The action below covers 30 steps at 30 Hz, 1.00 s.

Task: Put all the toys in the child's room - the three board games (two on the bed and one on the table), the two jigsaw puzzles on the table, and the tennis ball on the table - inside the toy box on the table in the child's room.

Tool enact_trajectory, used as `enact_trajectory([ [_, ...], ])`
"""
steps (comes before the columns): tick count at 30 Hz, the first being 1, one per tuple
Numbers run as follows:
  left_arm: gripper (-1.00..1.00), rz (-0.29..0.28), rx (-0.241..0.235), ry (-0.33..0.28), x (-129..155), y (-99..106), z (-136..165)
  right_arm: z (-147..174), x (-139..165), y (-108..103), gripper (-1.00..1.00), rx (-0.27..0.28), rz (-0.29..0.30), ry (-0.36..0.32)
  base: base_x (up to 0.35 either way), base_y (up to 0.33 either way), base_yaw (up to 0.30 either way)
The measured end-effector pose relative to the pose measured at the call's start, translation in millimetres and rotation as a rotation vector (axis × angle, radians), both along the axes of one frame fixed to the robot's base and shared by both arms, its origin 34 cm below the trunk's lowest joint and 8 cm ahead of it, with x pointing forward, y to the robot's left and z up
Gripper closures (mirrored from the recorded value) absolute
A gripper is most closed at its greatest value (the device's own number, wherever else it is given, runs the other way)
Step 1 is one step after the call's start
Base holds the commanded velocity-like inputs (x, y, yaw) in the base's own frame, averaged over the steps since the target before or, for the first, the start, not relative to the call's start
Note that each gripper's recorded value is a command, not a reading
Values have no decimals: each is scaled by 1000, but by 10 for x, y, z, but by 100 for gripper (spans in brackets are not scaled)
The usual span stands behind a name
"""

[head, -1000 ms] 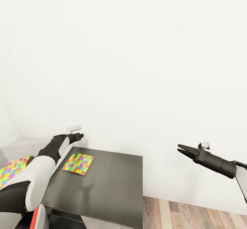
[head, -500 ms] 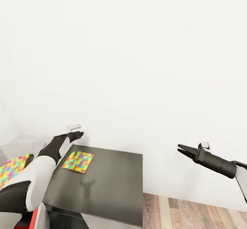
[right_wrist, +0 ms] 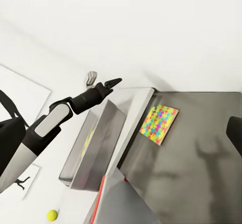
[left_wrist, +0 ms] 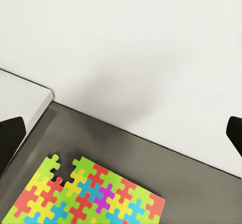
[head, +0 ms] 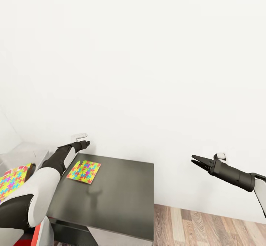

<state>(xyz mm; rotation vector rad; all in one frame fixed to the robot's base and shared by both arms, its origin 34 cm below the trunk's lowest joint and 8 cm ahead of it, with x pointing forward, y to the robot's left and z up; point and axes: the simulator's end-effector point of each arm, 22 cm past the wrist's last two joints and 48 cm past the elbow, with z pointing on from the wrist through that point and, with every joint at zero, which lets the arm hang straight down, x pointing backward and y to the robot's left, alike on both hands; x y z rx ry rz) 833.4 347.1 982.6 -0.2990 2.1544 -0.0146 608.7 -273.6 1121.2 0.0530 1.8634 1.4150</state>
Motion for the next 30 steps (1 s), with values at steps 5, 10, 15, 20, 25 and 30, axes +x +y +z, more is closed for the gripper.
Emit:
enact_trajectory([
  [5,-100,-2,-1,9,-2,-15,-58,-39,10,-3,-100,-1,-1,8,0,0,0],
  [10,-100,-11,8,13,0,-37,-76,-52,13,-4,-100,-1,-2,11,0,0,0],
  [15,-100,-31,27,16,6,-81,-79,-55,14,-1,-100,0,-2,11,0,0,0],
  [20,-100,-37,35,18,7,-95,-81,-57,15,0,-100,0,-2,12,0,0,0],
  [25,-100,-38,36,19,7,-97,-82,-59,16,-1,-100,-1,-3,12,0,0,0],
  [30,-100,-39,37,19,6,-96,-84,-61,16,-2,-100,-1,-3,13,0,0,0],
])
